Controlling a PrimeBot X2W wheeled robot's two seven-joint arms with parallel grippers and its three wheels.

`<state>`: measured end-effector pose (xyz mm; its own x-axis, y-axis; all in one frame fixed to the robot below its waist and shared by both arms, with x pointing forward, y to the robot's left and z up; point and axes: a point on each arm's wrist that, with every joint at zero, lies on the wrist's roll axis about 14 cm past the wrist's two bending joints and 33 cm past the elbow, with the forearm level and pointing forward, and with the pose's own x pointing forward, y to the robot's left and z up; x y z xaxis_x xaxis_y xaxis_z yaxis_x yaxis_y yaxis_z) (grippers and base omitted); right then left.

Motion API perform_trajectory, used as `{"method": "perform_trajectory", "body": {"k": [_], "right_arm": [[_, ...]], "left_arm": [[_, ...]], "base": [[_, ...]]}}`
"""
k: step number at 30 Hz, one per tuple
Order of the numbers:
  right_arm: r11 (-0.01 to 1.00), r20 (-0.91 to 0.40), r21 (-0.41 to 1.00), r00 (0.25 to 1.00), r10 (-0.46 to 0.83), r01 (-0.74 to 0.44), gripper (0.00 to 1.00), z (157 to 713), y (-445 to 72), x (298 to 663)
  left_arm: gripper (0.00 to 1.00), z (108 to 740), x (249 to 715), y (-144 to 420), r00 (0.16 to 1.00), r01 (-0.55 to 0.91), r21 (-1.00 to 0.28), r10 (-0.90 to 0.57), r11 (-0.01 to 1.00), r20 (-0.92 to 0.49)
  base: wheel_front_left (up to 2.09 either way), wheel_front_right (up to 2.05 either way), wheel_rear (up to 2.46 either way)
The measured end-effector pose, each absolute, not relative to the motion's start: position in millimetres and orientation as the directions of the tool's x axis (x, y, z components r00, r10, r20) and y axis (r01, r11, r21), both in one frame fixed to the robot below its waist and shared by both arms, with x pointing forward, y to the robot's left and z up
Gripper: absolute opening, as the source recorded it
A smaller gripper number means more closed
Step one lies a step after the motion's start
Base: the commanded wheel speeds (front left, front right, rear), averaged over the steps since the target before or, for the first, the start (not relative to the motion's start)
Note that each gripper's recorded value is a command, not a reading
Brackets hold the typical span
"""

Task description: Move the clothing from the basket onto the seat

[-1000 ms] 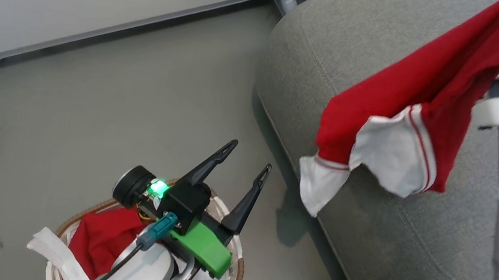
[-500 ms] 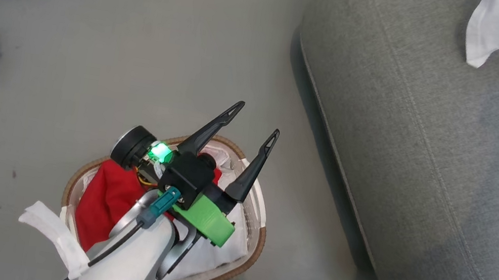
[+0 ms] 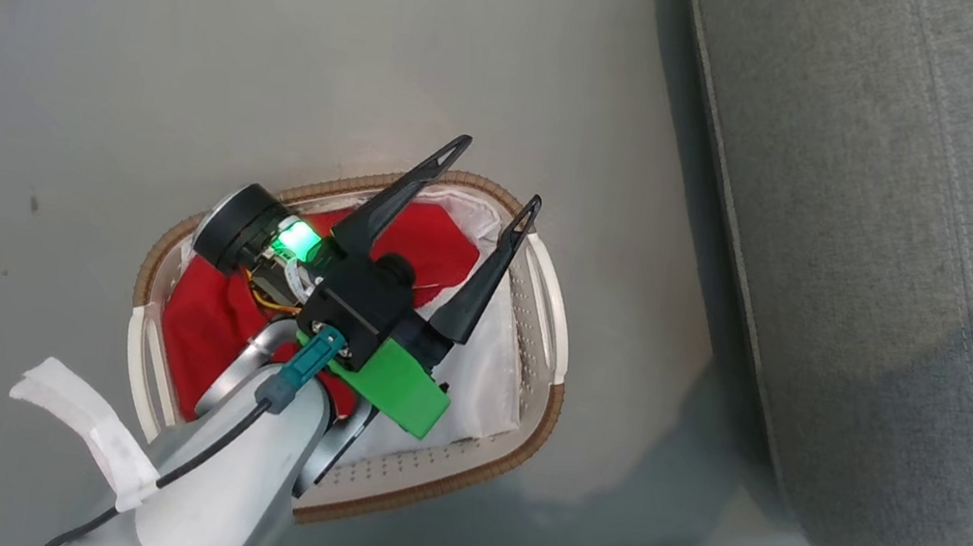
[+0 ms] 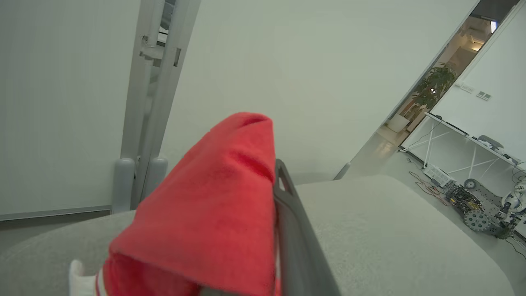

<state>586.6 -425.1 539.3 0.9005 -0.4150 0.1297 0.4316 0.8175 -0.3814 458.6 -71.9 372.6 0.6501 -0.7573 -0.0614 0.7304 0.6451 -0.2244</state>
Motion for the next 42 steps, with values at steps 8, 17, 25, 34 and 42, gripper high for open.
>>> {"method": "perform_trajectory", "body": {"k": [8, 17, 25, 34, 42], "right_arm": [[0.827, -0.066, -0.388, 0.883, -0.465, 0.406, 0.0, 442.9, -423.8, 557.5], [0.813, -0.073, -0.406, 0.871, -0.485, 0.418, 1.0, 441.6, -428.4, 530.6], [0.828, -0.059, -0.387, 0.885, -0.462, 0.406, 1.0, 451.7, -415.8, 504.3], [0.858, -0.058, -0.37, 0.913, -0.404, 0.356, 1.0, 466.5, -391.5, 473.3], [0.896, 0.017, -0.331, 0.952, -0.307, 0.295, 1.0, 506.8, -359.6, 478.0]], "left_arm": [[1.0, 342.2, 456.8, -68.3, 0.645, 0.717, -0.252, -0.756, 0.65, -0.114], [1.0, 348.1, 457.9, -70.1, 0.646, 0.719, -0.246, -0.755, 0.65, -0.108], [1.0, 367.2, 454.9, -64.7, 0.67, 0.701, -0.243, -0.736, 0.67, -0.095], [1.0, 404.6, 444.5, -53.0, 0.716, 0.668, -0.233, -0.696, 0.707, -0.06], [1.0, 444.7, 434.8, -27.8, 0.784, 0.604, -0.218, -0.621, 0.766, -0.01]], "base": [[0.0, 0.0, 0.0], [0.0, 0.0, 0.0], [0.0, 0.0, 0.0], [0.0, 0.0, 0.0], [0.0, 0.0, 0.0]]}}
